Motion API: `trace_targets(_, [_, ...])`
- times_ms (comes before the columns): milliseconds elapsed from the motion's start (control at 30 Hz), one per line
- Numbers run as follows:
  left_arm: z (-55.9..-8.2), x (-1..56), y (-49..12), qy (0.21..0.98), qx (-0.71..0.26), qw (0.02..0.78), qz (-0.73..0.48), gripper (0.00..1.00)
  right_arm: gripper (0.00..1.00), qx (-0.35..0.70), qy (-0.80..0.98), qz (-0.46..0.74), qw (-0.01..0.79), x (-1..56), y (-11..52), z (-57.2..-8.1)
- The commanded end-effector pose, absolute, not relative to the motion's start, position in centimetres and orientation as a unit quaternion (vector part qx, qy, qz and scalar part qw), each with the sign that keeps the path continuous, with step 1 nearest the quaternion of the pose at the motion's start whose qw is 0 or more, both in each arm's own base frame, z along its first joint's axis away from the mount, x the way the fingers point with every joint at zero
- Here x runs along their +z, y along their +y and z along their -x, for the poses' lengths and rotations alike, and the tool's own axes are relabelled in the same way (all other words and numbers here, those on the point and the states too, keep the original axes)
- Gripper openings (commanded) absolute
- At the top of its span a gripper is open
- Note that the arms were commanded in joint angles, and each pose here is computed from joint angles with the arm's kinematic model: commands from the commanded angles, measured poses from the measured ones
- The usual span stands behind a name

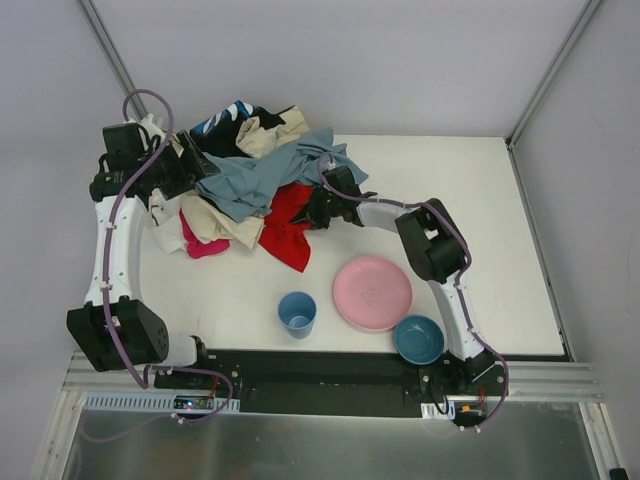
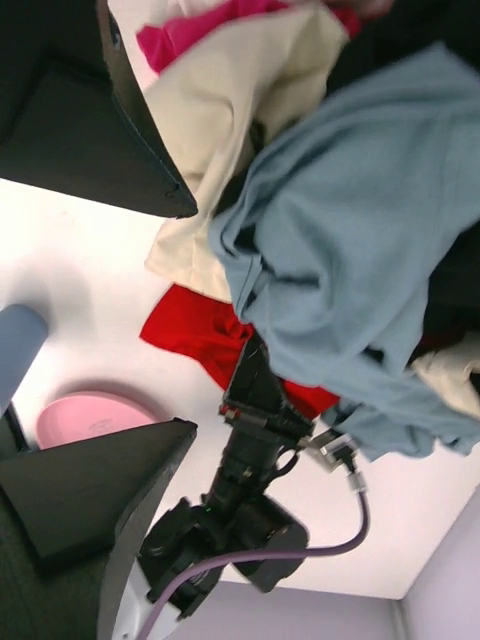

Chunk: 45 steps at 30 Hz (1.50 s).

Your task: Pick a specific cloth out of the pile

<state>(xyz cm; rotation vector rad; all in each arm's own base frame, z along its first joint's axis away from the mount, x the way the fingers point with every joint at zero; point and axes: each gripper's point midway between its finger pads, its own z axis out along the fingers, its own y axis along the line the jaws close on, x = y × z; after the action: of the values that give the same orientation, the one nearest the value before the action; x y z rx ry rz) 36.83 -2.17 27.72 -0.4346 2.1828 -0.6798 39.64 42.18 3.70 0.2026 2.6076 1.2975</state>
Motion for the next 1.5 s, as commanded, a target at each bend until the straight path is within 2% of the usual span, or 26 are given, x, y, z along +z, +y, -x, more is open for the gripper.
trace_targets(0, [-37.5, 29.4, -6.0, 0.86, -0.308, 0.394, 0.106, 0.77, 0.01, 0.471, 0.875, -0.051, 0.098, 6.3, 42.2, -38.2])
trace_targets(100, [-38.2, 28.8, -9.0, 0.866, -0.326, 0.371, 0.074, 0.62, 0.01, 0.471, 0.876, -0.057, 0.086, 5.5, 42.0, -37.8])
trace_targets(267, [-39.9, 26.6, -14.3, 0.88, -0.349, 0.321, 0.028, 0.22, 0.01, 0.473, 0.876, -0.061, 0.076, 4.5, 41.7, -37.6])
trace_targets(367, [-41.2, 24.7, -17.0, 0.887, -0.363, 0.285, 0.011, 0.07, 0.01, 0.473, 0.876, -0.062, 0.068, 4.0, 41.5, -37.4])
trace_targets(433, [-42.0, 23.6, -18.9, 0.89, -0.37, 0.267, -0.003, 0.0, 0.01, 0.473, 0.877, -0.062, 0.066, 3.8, 41.3, -37.4])
trace_targets(733, [-44.2, 16.5, -23.1, 0.914, -0.353, 0.2, -0.014, 0.0, 0.01, 0.473, 0.876, -0.068, 0.061, 3.1, 40.8, -37.6])
trace_targets(1000, [-45.5, 11.2, -21.1, 0.941, -0.284, 0.186, 0.012, 0.0, 0.01, 0.476, 0.875, -0.068, 0.057, 3.1, 40.8, -37.7])
trace_targets(1467, [-48.5, 8.9, -15.0, 0.952, -0.21, 0.208, 0.079, 0.0, 0.01, 0.484, 0.87, -0.067, 0.068, 4.5, 39.6, -38.3])
